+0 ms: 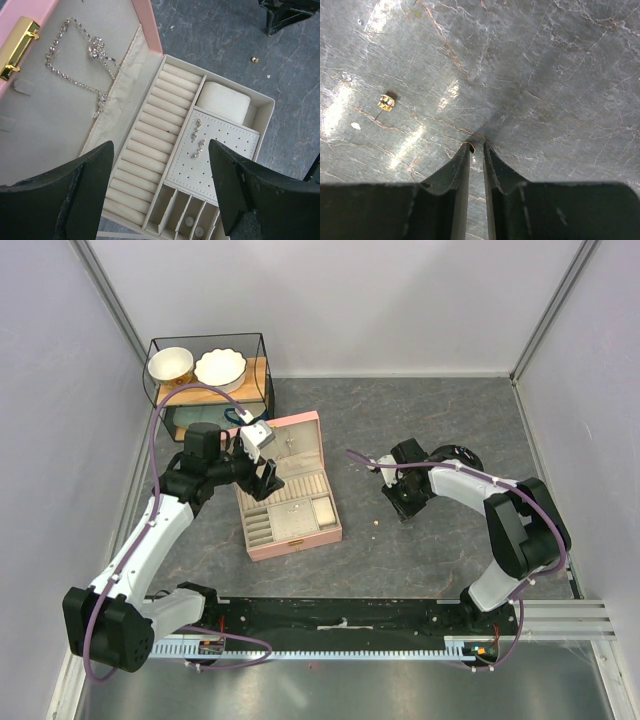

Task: Organize the mixed jewelry

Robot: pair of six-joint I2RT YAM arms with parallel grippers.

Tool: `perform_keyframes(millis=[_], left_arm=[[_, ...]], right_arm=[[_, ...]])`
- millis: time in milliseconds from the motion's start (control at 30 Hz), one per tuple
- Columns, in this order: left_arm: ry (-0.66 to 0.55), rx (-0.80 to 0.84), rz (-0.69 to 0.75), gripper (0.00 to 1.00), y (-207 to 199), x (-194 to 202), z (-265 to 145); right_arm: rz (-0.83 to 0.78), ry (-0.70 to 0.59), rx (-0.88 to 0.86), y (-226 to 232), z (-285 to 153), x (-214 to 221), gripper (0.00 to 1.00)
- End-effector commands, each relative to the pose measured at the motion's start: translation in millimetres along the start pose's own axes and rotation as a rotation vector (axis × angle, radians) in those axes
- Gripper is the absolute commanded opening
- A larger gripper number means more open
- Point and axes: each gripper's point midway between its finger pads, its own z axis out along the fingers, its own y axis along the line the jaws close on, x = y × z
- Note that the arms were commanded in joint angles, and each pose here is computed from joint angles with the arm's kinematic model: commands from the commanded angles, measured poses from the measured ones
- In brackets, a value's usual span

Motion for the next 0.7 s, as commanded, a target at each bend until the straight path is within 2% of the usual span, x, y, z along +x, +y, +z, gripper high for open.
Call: perform_keyframes(millis=[0,367,667], left_arm=[[-0.037,-0.015,0.065,0.83,2.8,-9.3,-1.4],[-0.043,0.003,0.064,0.83,-0.3,-10.4,-1.1],[-0.05,0.012,0.067,0.83,-1.7,-10.7,-0.8]], right_arm=[[-0.015,-0.037,-0.005,-2.0,1.0,-13.9,0.22],[-0.018,-0.06,-0.01,-0.4,-7.5,-19.6,0.04],[-0.03,-0.104,-0.011,0.7,-28.0,-33.8,0.0]])
